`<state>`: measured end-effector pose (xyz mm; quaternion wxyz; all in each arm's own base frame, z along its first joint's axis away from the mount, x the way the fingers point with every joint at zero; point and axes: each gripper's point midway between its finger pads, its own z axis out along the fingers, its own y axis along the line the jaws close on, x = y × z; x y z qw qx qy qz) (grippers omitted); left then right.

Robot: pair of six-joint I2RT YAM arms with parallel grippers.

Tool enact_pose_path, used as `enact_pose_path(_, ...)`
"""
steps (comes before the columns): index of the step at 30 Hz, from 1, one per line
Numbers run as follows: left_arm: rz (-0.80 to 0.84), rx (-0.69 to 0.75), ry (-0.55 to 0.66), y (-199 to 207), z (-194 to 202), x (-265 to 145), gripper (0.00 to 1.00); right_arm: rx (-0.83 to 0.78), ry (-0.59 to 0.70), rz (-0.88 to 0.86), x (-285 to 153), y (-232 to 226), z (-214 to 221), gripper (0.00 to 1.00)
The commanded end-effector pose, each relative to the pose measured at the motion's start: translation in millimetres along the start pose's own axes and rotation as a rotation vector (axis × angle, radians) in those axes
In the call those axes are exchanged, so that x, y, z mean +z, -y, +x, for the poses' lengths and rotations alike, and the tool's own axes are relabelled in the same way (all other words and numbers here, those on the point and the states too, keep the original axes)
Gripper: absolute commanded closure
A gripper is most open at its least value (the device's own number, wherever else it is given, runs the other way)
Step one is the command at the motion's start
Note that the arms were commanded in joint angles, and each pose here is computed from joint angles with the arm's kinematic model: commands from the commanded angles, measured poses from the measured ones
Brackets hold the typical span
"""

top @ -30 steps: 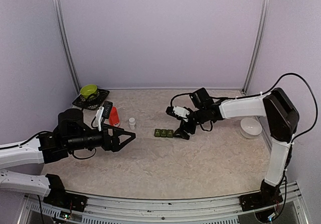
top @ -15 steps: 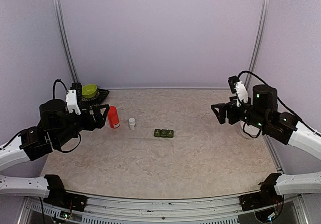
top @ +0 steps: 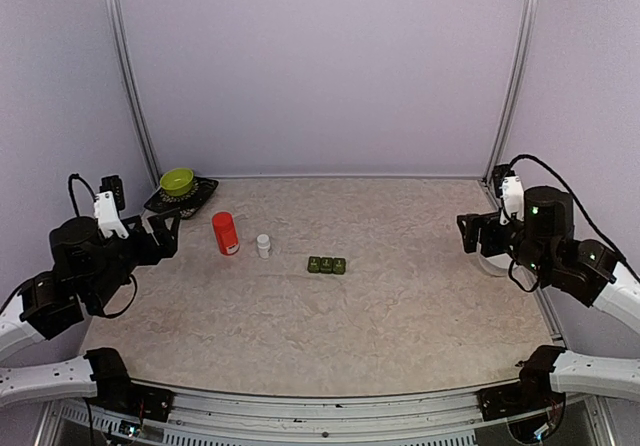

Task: Sort the pills into containers
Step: Reset both arms

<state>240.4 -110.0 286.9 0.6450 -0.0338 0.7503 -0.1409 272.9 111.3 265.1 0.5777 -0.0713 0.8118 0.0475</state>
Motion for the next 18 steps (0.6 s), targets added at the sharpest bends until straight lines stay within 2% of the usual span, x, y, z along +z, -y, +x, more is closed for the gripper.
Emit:
enact_pose_path(1,-0.041,0.012,-0.004,-11.2,2.1,-2.9,0.01,-0.003,0.001,0.044,-1.0,8.7,1.8,0.00)
enact_pose_path(10,-0.030,0.017,-0.017,-9.9,8.2,-1.2,0.01,0.001,0.026,0.027,-7.9,9.3,-0.8,0.00)
enact_pose_path(18,-0.036,0.018,-0.021,-9.9,8.4,1.9,0.01,-0.009,-0.001,0.028,-2.2,6.9,4.7,0.00)
